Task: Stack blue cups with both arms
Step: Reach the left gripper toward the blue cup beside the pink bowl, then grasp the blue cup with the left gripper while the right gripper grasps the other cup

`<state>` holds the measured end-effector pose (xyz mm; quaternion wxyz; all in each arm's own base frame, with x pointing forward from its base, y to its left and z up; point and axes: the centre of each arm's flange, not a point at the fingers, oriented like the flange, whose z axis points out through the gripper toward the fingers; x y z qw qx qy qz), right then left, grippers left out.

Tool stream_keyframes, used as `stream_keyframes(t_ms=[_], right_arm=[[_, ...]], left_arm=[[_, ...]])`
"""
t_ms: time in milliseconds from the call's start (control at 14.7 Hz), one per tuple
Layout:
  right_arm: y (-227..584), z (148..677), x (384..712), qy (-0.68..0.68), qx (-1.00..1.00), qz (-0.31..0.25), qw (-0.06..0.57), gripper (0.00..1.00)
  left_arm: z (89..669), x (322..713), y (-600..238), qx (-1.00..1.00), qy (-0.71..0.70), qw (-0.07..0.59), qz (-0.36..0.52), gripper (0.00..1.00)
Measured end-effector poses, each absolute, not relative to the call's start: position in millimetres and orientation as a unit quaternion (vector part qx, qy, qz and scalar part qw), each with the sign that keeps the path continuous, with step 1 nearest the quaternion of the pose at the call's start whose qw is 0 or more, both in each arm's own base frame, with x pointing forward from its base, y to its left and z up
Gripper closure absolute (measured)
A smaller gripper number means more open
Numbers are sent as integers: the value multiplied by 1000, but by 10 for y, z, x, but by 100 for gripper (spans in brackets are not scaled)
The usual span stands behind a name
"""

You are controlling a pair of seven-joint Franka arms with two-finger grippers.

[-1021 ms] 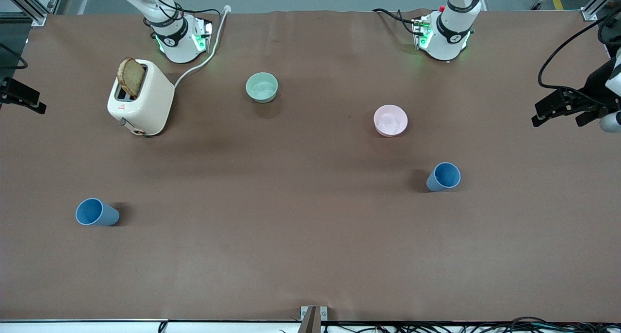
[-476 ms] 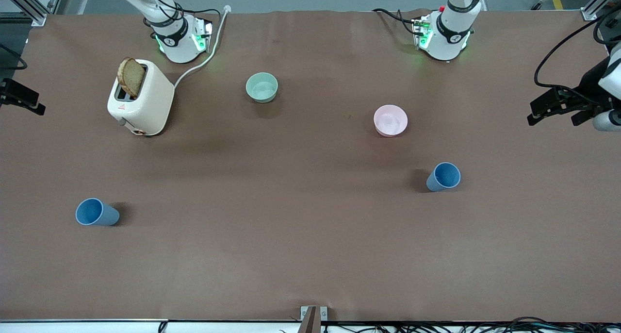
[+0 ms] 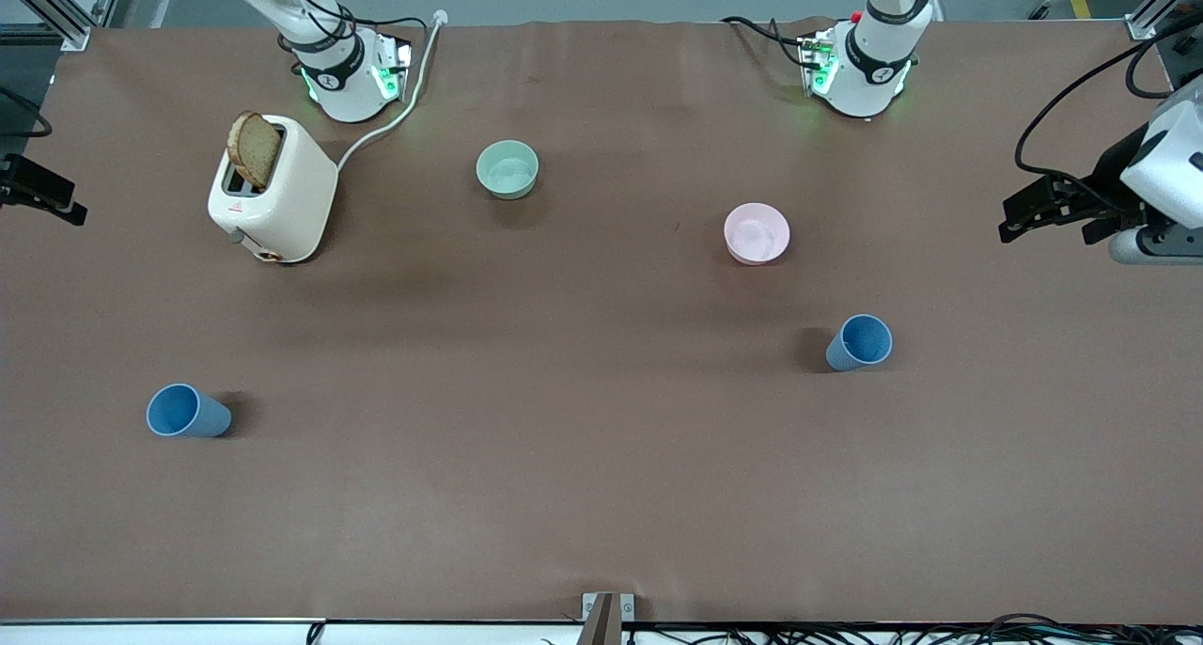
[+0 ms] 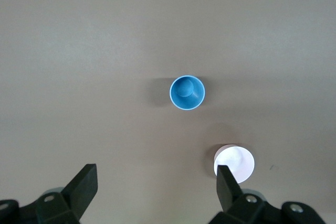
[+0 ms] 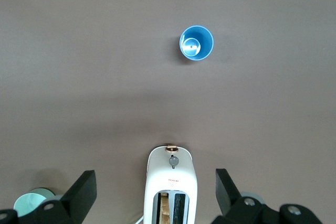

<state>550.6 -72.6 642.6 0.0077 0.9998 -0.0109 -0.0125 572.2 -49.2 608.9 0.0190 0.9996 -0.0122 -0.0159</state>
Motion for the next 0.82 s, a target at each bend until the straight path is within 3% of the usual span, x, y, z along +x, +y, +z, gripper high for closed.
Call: stream_keyframes(t_ms=[817], right_arm=[[-757, 6382, 5557, -11, 1000, -8, 9, 0]], left_arm=[[4385, 6320, -656, 996, -24, 10, -82, 0]])
